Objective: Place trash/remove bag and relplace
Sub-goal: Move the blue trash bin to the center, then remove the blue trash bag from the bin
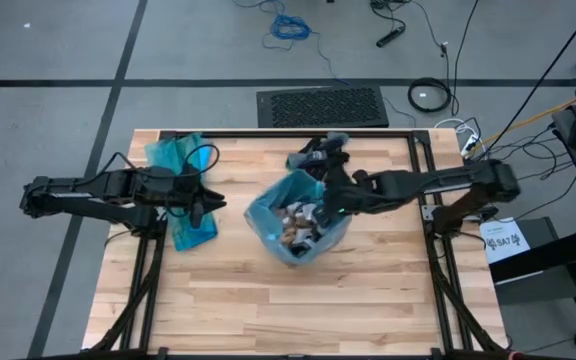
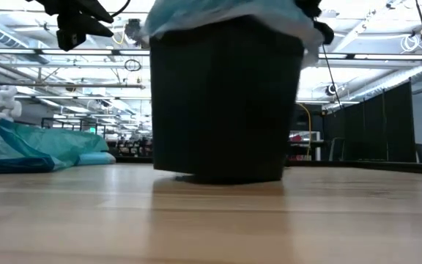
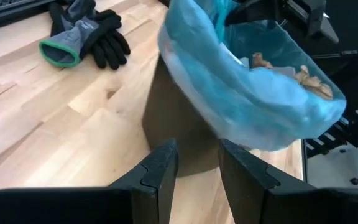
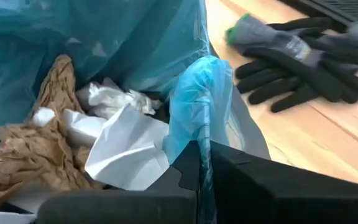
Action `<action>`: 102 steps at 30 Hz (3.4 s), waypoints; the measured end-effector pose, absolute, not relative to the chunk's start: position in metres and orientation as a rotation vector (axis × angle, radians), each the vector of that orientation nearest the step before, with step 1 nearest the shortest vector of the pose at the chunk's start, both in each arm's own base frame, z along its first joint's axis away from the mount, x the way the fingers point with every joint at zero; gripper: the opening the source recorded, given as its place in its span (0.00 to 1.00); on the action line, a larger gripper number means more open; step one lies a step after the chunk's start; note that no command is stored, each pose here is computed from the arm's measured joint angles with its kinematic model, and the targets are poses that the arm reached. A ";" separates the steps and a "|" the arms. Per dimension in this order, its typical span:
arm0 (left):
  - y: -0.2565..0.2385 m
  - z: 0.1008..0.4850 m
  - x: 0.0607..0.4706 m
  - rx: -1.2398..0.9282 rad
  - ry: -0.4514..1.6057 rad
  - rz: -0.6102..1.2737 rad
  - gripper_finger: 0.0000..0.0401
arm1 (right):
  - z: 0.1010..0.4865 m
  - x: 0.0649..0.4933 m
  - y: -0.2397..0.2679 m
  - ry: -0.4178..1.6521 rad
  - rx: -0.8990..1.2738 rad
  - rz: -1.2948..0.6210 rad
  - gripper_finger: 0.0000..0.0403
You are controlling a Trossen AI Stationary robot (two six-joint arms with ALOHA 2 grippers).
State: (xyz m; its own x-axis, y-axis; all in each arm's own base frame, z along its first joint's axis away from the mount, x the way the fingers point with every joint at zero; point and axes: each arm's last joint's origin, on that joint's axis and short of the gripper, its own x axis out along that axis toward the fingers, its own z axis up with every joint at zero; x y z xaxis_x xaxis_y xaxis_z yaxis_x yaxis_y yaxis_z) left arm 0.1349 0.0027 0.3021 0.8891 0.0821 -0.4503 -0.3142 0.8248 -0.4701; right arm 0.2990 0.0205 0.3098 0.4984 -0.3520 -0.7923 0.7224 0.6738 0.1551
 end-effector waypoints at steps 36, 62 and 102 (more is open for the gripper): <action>0.004 0.299 0.180 -0.690 0.333 0.276 0.30 | 0.307 0.283 -0.016 0.547 0.420 -0.220 0.05; 0.003 0.298 0.180 -0.698 0.364 0.226 0.30 | 0.360 0.240 -0.019 0.535 0.442 -0.339 0.29; 0.003 0.288 0.175 -0.606 0.479 0.248 0.30 | 0.252 0.183 0.102 0.321 1.249 -0.394 0.29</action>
